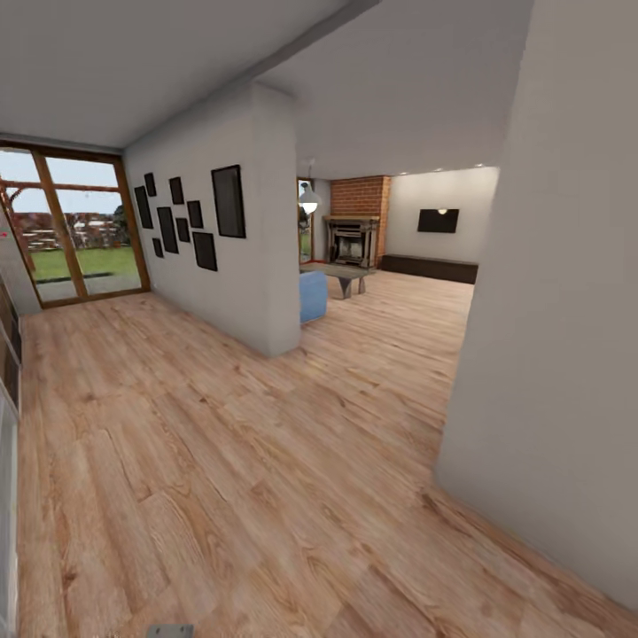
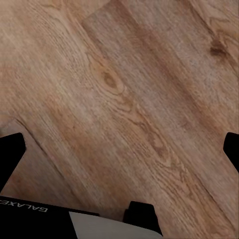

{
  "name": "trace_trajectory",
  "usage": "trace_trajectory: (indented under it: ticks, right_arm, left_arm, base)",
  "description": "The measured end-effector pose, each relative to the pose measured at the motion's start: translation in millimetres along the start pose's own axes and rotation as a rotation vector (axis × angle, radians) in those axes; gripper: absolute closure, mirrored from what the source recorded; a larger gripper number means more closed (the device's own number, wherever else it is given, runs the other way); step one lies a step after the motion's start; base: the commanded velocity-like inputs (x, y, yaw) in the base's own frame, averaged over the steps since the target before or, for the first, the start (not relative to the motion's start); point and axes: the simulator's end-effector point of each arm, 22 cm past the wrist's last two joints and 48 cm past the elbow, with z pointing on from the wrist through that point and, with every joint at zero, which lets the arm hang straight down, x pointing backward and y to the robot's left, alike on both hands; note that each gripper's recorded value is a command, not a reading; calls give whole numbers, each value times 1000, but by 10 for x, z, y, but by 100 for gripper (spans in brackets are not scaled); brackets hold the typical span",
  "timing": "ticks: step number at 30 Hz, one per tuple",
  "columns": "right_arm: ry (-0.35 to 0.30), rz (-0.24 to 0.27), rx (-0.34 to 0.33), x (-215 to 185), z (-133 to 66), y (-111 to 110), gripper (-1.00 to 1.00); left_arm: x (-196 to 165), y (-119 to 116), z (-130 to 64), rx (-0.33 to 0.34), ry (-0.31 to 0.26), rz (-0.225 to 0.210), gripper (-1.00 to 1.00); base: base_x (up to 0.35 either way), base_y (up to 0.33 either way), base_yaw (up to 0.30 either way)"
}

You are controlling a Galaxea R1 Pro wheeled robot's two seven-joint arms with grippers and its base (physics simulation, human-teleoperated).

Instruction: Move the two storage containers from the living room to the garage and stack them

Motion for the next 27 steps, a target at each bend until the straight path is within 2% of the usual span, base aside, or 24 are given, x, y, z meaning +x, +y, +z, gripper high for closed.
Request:
trace_trajectory:
  ticks: [16,20,27]
  right_arm:
    - [0,0,1,1,0,-5,-100]
    - [0,-1,1,2,-1,-10,-100]
    - [0,-1,2,3,-3,-19,-100]
  left_arm:
    - [-2,-1,0,-1,-1,0,-100]
    - [-2,-2,-2,-1,0,-1,-100]
    - [-1,9,-2,-2,0,-2,-100]
  base:
    - [0,0,284]
    - [70,39,117]
    - [231,179,16]
